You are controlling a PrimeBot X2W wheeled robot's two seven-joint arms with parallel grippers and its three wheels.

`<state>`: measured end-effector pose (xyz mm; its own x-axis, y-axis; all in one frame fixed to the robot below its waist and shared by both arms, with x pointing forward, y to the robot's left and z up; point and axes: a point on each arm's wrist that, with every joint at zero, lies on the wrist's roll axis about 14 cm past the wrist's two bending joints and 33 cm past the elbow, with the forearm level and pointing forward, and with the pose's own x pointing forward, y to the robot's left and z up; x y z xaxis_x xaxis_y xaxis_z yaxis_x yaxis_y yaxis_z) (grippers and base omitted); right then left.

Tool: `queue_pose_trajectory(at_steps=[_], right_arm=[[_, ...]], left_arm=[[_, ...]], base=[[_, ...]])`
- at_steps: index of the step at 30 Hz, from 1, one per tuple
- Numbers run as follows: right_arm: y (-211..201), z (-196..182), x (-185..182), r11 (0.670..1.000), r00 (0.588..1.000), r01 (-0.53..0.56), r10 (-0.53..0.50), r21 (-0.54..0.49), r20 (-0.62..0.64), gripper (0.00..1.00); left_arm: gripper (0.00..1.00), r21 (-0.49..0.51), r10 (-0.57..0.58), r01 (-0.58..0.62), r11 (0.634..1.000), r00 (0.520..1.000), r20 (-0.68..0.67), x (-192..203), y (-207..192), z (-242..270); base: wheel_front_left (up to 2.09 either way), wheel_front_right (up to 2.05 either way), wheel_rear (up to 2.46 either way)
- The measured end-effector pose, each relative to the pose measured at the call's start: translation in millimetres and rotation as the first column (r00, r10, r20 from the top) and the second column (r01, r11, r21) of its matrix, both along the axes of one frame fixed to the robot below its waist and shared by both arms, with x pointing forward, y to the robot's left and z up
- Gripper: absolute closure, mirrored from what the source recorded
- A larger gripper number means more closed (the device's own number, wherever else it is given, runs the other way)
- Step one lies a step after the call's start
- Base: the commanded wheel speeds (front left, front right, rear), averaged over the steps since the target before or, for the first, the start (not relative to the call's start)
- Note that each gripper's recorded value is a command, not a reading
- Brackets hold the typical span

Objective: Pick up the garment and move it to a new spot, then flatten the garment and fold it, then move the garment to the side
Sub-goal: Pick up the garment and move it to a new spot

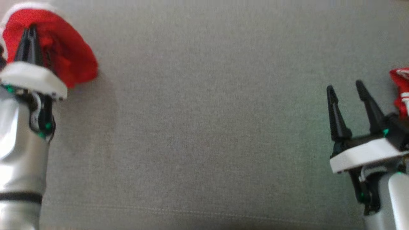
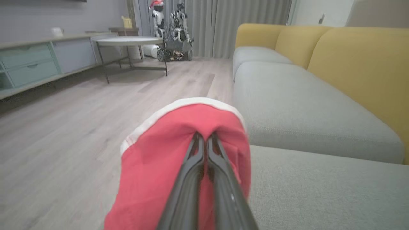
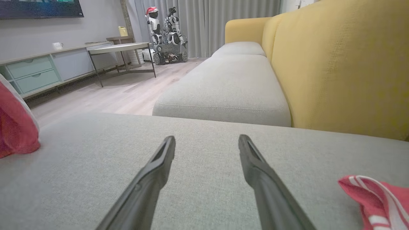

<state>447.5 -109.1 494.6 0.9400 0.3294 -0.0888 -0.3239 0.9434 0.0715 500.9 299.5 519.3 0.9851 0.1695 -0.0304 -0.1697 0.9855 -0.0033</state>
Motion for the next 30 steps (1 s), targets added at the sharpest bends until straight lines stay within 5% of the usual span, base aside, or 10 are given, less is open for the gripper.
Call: queue_pose_trajectory(at_steps=[9,16,23,30], right_arm=[[-10,25,-48,0.998,0.998,0.054,-0.055,0.027,0.04,0.0],[-24,29,-75,0.994,0.994,0.104,-0.106,0.031,0.041,0.0],[-36,34,-86,0.99,0.989,0.14,-0.142,0.033,0.049,0.0],[-50,32,-97,0.982,0.982,0.186,-0.187,0.037,0.038,0.0]], left_arm=[[1.0,-0.007,-0.032,0.034,0.999,0.982,0.189,-87,-21,40],[1.0,0.002,-0.054,0.055,0.999,0.981,0.186,-138,-49,44],[1.0,-0.007,-0.172,0.177,0.984,0.965,0.196,-150,-96,56],[1.0,-0.022,-0.37,0.378,0.925,0.915,0.16,-133,-167,47]], base=[[0.0,0.0,0.0],[0.0,0.0,0.0],[0.0,0.0,0.0],[0.0,0.0,0.0]])
